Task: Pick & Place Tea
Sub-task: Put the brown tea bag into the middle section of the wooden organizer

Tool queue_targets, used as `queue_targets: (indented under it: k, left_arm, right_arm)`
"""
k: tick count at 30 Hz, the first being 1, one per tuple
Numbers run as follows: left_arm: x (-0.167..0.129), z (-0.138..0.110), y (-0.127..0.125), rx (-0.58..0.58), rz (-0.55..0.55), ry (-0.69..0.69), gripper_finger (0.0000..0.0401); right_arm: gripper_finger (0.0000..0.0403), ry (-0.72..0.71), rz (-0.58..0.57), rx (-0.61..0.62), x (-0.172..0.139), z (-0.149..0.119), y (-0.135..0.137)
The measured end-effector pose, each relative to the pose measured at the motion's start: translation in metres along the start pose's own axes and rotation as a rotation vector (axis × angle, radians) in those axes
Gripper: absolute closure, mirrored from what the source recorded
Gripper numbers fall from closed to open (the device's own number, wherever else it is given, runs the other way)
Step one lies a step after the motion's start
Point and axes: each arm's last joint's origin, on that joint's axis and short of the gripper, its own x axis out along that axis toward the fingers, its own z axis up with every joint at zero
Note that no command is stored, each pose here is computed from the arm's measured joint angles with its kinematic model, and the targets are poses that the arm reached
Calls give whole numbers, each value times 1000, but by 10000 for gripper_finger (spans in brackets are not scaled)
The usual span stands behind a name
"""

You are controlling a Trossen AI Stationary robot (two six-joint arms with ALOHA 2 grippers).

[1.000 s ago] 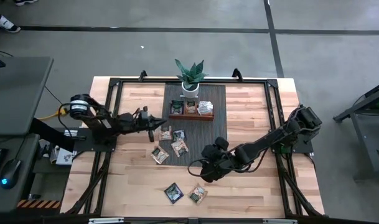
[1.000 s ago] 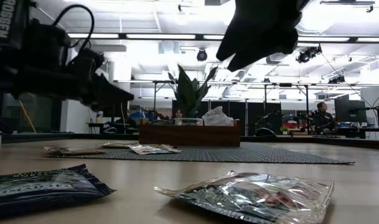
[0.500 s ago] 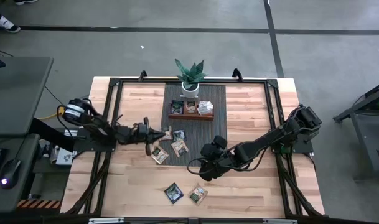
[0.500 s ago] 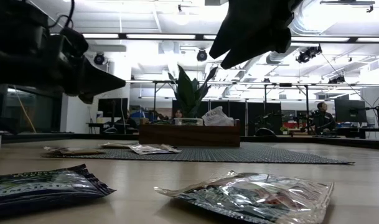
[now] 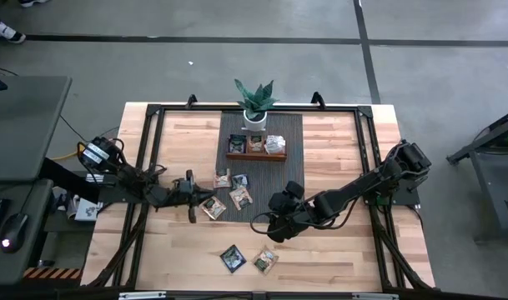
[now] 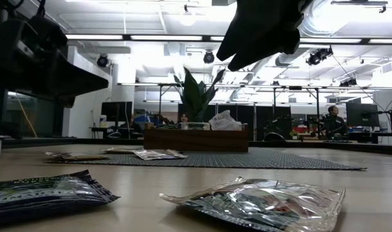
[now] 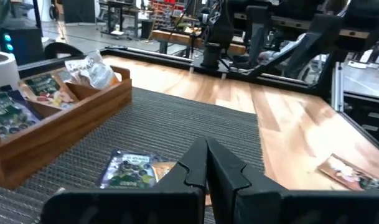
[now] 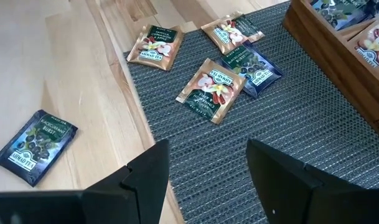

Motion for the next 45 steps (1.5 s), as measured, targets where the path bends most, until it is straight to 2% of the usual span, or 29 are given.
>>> queue_targets:
  k: [9, 16, 24, 29, 38, 42, 45]
  left_arm:
    - [-5, -5, -5, -25, -29, 33, 401]
    - [2, -20, -7, -45, 23, 181, 401]
    - [6, -19, -11, -8, 47, 175, 401]
    - [3, -21, -7, 10, 52, 188, 401]
    - [-9, -15, 3, 7, 61, 188, 401]
    - [-12, -15, 5, 24, 57, 225, 401]
    - [-13, -14, 6, -4, 61, 245, 401]
  right_arm:
    - [194, -2, -1, 0, 0, 0, 0]
    - [194, -58, 43, 20, 4, 4, 7]
    - [206, -188, 131, -37, 48, -1, 30]
    - [253, -255, 115, -47, 69, -4, 33]
    - [389, -297, 125, 2, 97, -8, 32]
    - [394, -324, 152, 30, 108, -8, 32]
    - [400, -310, 171, 42, 120, -5, 33]
